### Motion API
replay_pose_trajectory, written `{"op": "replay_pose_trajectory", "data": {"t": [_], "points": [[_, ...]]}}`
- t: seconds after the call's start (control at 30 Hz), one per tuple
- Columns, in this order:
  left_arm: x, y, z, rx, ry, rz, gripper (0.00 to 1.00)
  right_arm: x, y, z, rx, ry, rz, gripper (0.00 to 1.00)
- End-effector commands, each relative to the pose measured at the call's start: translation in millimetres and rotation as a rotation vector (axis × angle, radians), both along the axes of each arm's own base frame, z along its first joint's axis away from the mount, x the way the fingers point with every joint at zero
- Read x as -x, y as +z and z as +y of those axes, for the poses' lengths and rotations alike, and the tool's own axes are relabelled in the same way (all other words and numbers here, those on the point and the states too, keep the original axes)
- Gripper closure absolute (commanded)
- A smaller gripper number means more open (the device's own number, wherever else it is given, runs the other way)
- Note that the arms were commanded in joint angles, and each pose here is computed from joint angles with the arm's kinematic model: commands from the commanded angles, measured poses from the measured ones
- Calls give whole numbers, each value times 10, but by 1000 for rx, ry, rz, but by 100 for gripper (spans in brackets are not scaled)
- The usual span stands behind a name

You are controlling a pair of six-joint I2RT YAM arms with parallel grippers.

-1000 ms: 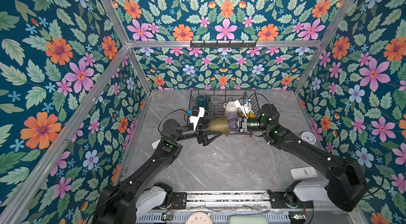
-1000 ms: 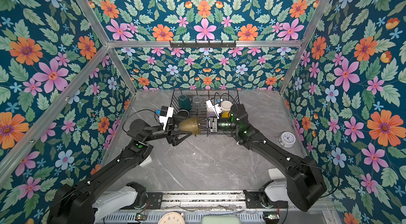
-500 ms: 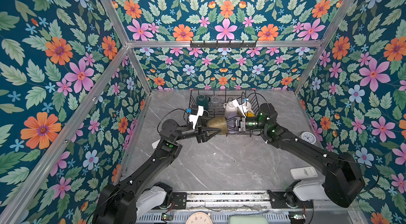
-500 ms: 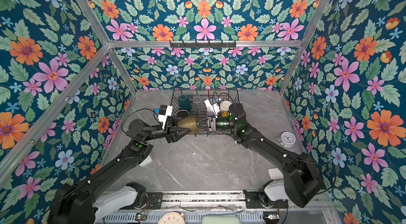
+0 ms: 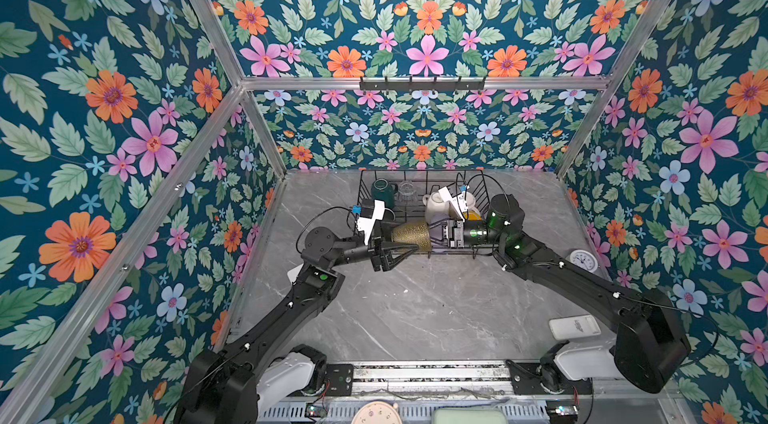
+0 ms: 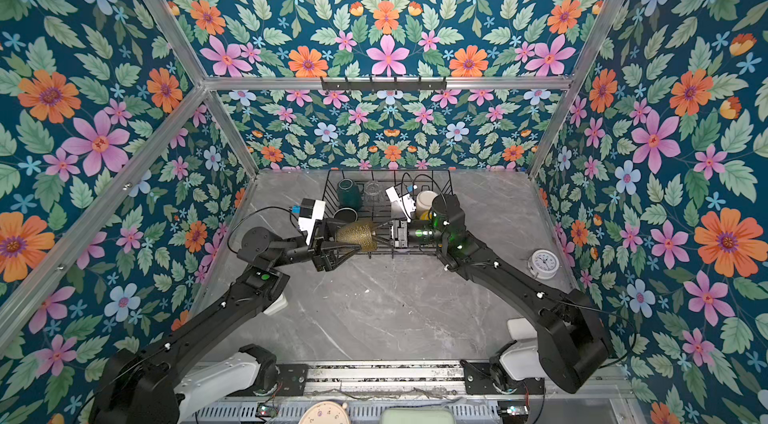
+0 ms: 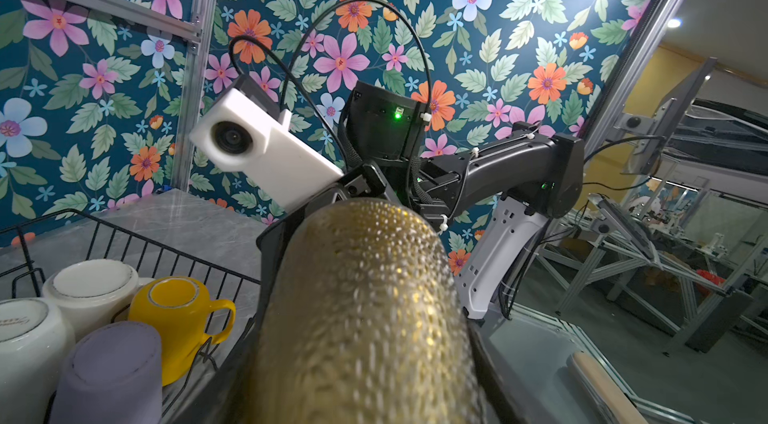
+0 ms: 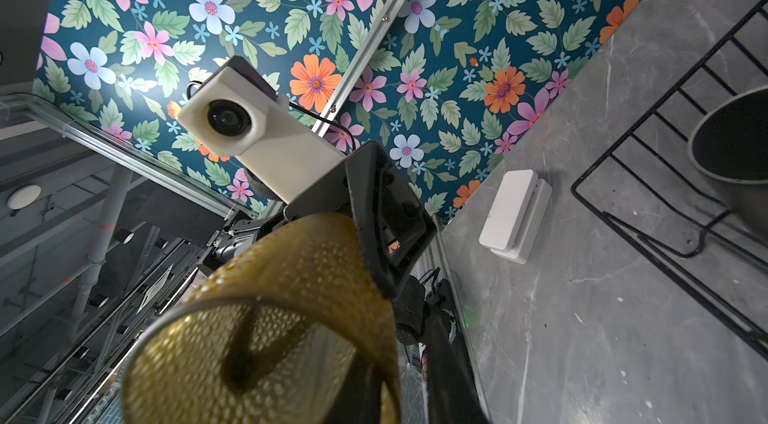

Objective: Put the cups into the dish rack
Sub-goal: 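Close the left gripper on the amber glass cup held by the right gripper, then lower the amber cup upside down beside the black mug and open the left gripper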

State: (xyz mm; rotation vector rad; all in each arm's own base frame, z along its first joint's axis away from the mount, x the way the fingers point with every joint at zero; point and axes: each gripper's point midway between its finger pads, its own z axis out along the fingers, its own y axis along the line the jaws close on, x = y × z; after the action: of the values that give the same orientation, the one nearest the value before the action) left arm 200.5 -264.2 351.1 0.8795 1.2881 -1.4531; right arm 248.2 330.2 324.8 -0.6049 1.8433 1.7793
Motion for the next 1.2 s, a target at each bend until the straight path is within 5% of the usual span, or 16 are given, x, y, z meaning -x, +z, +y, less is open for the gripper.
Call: {"op": "replay_pose_trajectory", "data": {"t": [0.0,0.2,0.43,0.6,1.17], "points": [[23,90,17,5,12,-56,100,-75,0,-76,44,-85,-43,63],[-97,58,26,-45,88,-46,100,-160,-44,-384,162,-282,-123,27],[-273,-9,43,-90,180,-9,100,-277,-158,-877,316,-564,-205,7],[-471,-84,65,-141,270,34,100,-274,-173,-1100,336,-673,-237,2],[-1265,-499,187,-432,574,282,100,-268,-257,-1224,395,-716,-254,1]]}}
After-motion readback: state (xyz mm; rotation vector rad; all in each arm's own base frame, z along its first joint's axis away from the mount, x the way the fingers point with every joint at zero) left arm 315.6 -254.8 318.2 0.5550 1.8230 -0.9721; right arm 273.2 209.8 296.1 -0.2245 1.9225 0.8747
